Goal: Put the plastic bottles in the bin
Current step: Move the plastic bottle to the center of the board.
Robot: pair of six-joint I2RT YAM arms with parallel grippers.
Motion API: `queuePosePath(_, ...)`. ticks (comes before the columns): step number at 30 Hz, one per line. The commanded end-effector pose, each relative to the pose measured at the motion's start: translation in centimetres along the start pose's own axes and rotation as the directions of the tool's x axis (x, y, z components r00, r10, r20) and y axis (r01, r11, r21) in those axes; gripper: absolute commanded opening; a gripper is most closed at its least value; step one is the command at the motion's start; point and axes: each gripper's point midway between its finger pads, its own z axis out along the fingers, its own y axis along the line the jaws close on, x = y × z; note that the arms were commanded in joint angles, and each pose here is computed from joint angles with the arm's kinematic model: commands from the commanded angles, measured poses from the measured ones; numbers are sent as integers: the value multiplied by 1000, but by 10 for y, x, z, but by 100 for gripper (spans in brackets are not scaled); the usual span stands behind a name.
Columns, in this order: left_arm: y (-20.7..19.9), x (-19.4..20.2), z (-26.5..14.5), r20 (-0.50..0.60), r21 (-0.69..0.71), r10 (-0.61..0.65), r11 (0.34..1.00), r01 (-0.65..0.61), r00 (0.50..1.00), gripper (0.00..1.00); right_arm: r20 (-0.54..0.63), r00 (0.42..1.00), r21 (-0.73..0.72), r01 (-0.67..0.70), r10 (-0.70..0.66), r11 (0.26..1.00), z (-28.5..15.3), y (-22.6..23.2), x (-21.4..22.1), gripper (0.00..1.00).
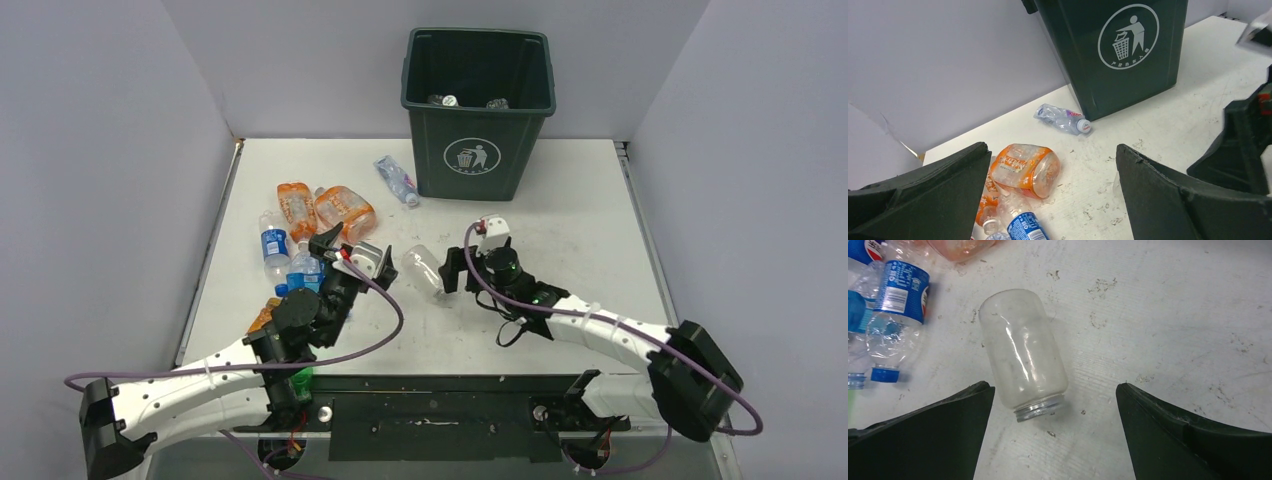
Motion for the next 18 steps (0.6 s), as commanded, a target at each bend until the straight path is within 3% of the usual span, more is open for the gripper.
queuePosePath(1, -7, -6, 6, 1, 10, -11, 1000, 11, 1000, 96, 95, 990, 11, -104, 103, 994, -32, -6, -15, 98)
queuePosePath(6, -45, 1, 31, -103, 122, -95, 987, 107, 990, 96, 118, 972, -81, -196, 205, 977, -46, 0, -1, 96)
queuePosePath(10, -70, 18, 68, -288, 208, -156, 953, 221, 945, 100, 96, 967, -119, -225, 237, 967, -46, 4, 15, 90)
queuePosePath(15, -88, 47, 108, -408, 239, -139, 938, 252, 902, 80, 82, 966, -226, -222, 246, 948, -50, 21, 27, 69)
queuePosePath(18, -96, 78, 127, -461, 221, -110, 947, 234, 881, 59, 51, 974, -275, -197, 219, 941, -51, 38, 41, 57)
